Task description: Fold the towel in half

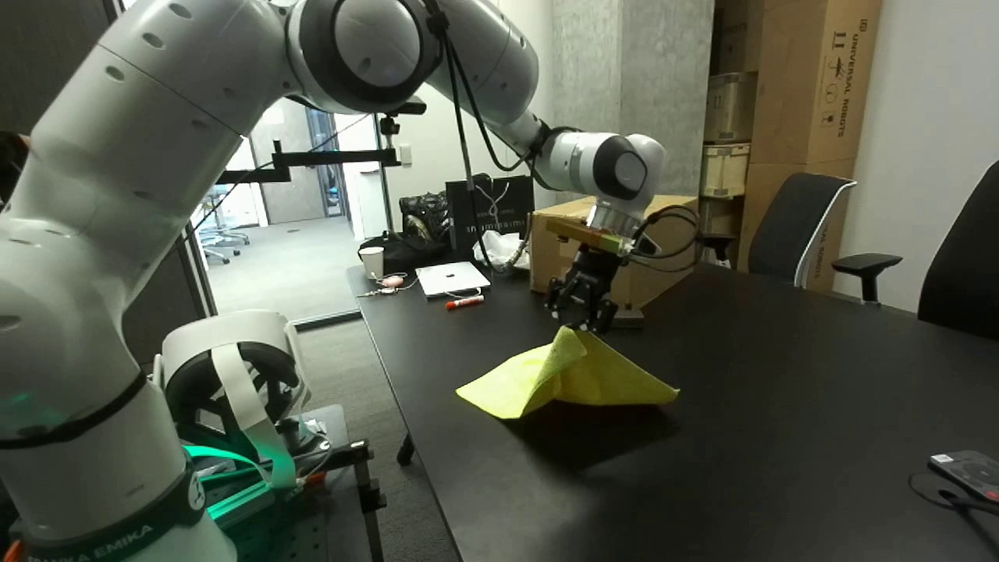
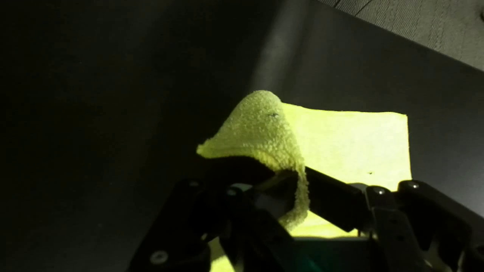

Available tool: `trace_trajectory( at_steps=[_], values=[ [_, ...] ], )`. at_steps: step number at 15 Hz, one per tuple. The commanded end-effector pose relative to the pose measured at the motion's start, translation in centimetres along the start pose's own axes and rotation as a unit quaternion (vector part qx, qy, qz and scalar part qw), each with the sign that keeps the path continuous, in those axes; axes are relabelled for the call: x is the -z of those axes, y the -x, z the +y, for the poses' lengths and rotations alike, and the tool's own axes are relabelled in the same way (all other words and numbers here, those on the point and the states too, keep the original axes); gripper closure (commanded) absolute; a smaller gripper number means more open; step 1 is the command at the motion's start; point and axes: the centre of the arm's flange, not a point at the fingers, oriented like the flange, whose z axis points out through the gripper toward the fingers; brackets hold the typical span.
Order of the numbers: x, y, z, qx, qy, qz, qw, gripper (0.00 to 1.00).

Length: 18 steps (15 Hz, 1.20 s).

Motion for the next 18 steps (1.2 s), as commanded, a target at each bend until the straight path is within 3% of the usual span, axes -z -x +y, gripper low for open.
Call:
trace_trajectory(
  at_steps=[1,5,9,14,18],
  values=[
    [1.3,0.3,-5.6,0.062,0.019,-0.021,0.9977,0.94],
    [0.8,0.1,-10.7,0.121,0.032,-0.051,0.9909,0.94],
    [1.2,-0.6,-16.0,0.174,0.077,-0.07,0.9792,0.94],
    [0.5,-1.3,-23.1,0.244,0.157,-0.114,0.9502,0.94],
    [-0.8,-1.8,-27.4,0.284,0.205,-0.122,0.9287,0.94]
  ],
)
